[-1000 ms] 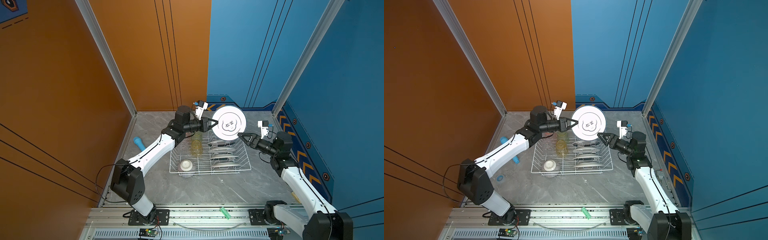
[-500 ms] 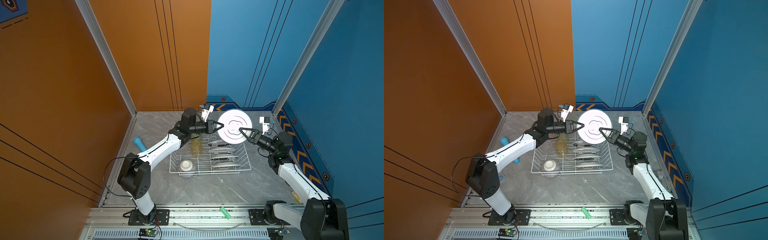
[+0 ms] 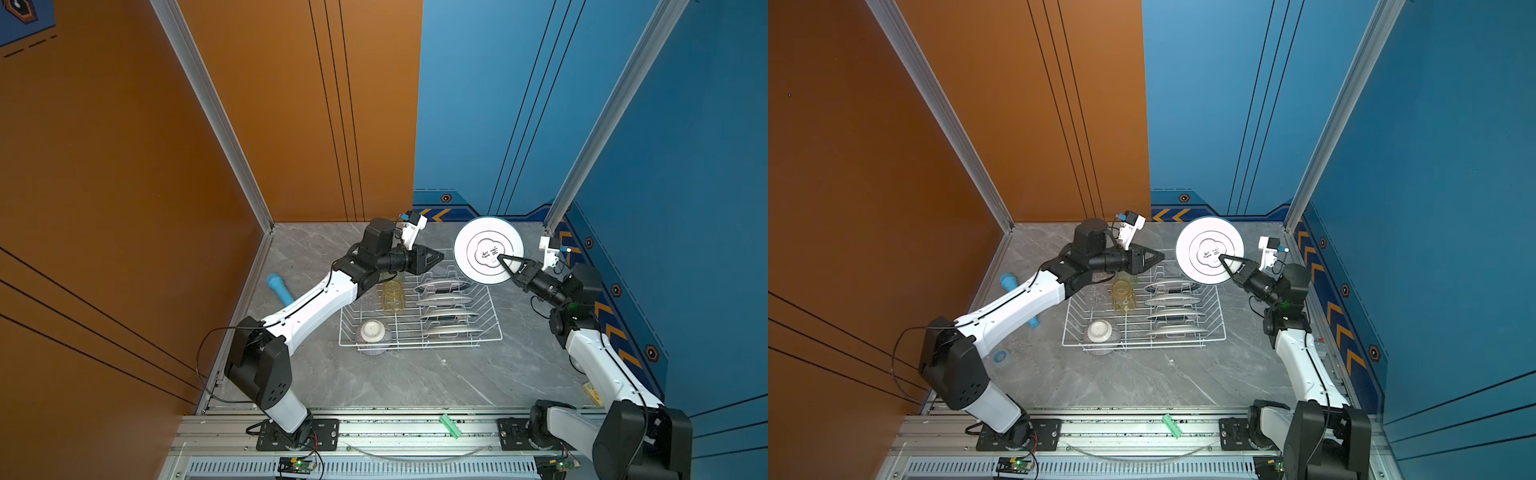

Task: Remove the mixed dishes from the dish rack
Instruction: 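Carry the plate with the right gripper and lay it flat on the table, then grip the next white plate in the rack with the left gripper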

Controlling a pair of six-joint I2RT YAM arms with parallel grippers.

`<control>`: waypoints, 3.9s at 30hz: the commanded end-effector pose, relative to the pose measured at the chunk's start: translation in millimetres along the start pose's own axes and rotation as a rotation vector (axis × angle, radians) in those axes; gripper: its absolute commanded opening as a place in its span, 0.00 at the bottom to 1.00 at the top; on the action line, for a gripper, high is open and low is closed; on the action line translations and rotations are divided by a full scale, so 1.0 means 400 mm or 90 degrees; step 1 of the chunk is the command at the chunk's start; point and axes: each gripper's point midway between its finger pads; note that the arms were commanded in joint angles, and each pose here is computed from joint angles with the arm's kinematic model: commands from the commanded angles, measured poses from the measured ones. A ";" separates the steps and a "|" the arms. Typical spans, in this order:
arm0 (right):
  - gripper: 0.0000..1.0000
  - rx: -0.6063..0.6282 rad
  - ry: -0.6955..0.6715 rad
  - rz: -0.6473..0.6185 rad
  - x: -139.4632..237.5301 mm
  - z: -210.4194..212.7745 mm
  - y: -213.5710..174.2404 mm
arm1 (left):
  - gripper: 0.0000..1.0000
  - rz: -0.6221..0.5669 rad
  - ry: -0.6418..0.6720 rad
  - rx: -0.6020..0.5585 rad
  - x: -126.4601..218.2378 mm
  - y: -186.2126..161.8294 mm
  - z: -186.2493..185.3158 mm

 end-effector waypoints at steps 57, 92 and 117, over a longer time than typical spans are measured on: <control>0.38 -0.114 -0.629 0.196 0.185 -0.703 -0.185 | 0.37 0.083 0.343 -0.233 0.125 -0.121 0.122; 0.80 0.163 -0.587 0.168 0.147 -0.305 -0.054 | 0.45 0.260 0.345 -0.479 -0.127 -0.156 0.116; 0.80 0.179 -0.559 0.149 0.147 -0.268 -0.048 | 0.41 0.373 0.396 -0.604 -0.218 -0.178 0.210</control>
Point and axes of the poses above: each gripper's point midway between its finger pads, its own x axis back along the fingers, its own z axis along the line the jaws close on, y = z × x, and after that the axes turned 6 degrees about x, right-handed
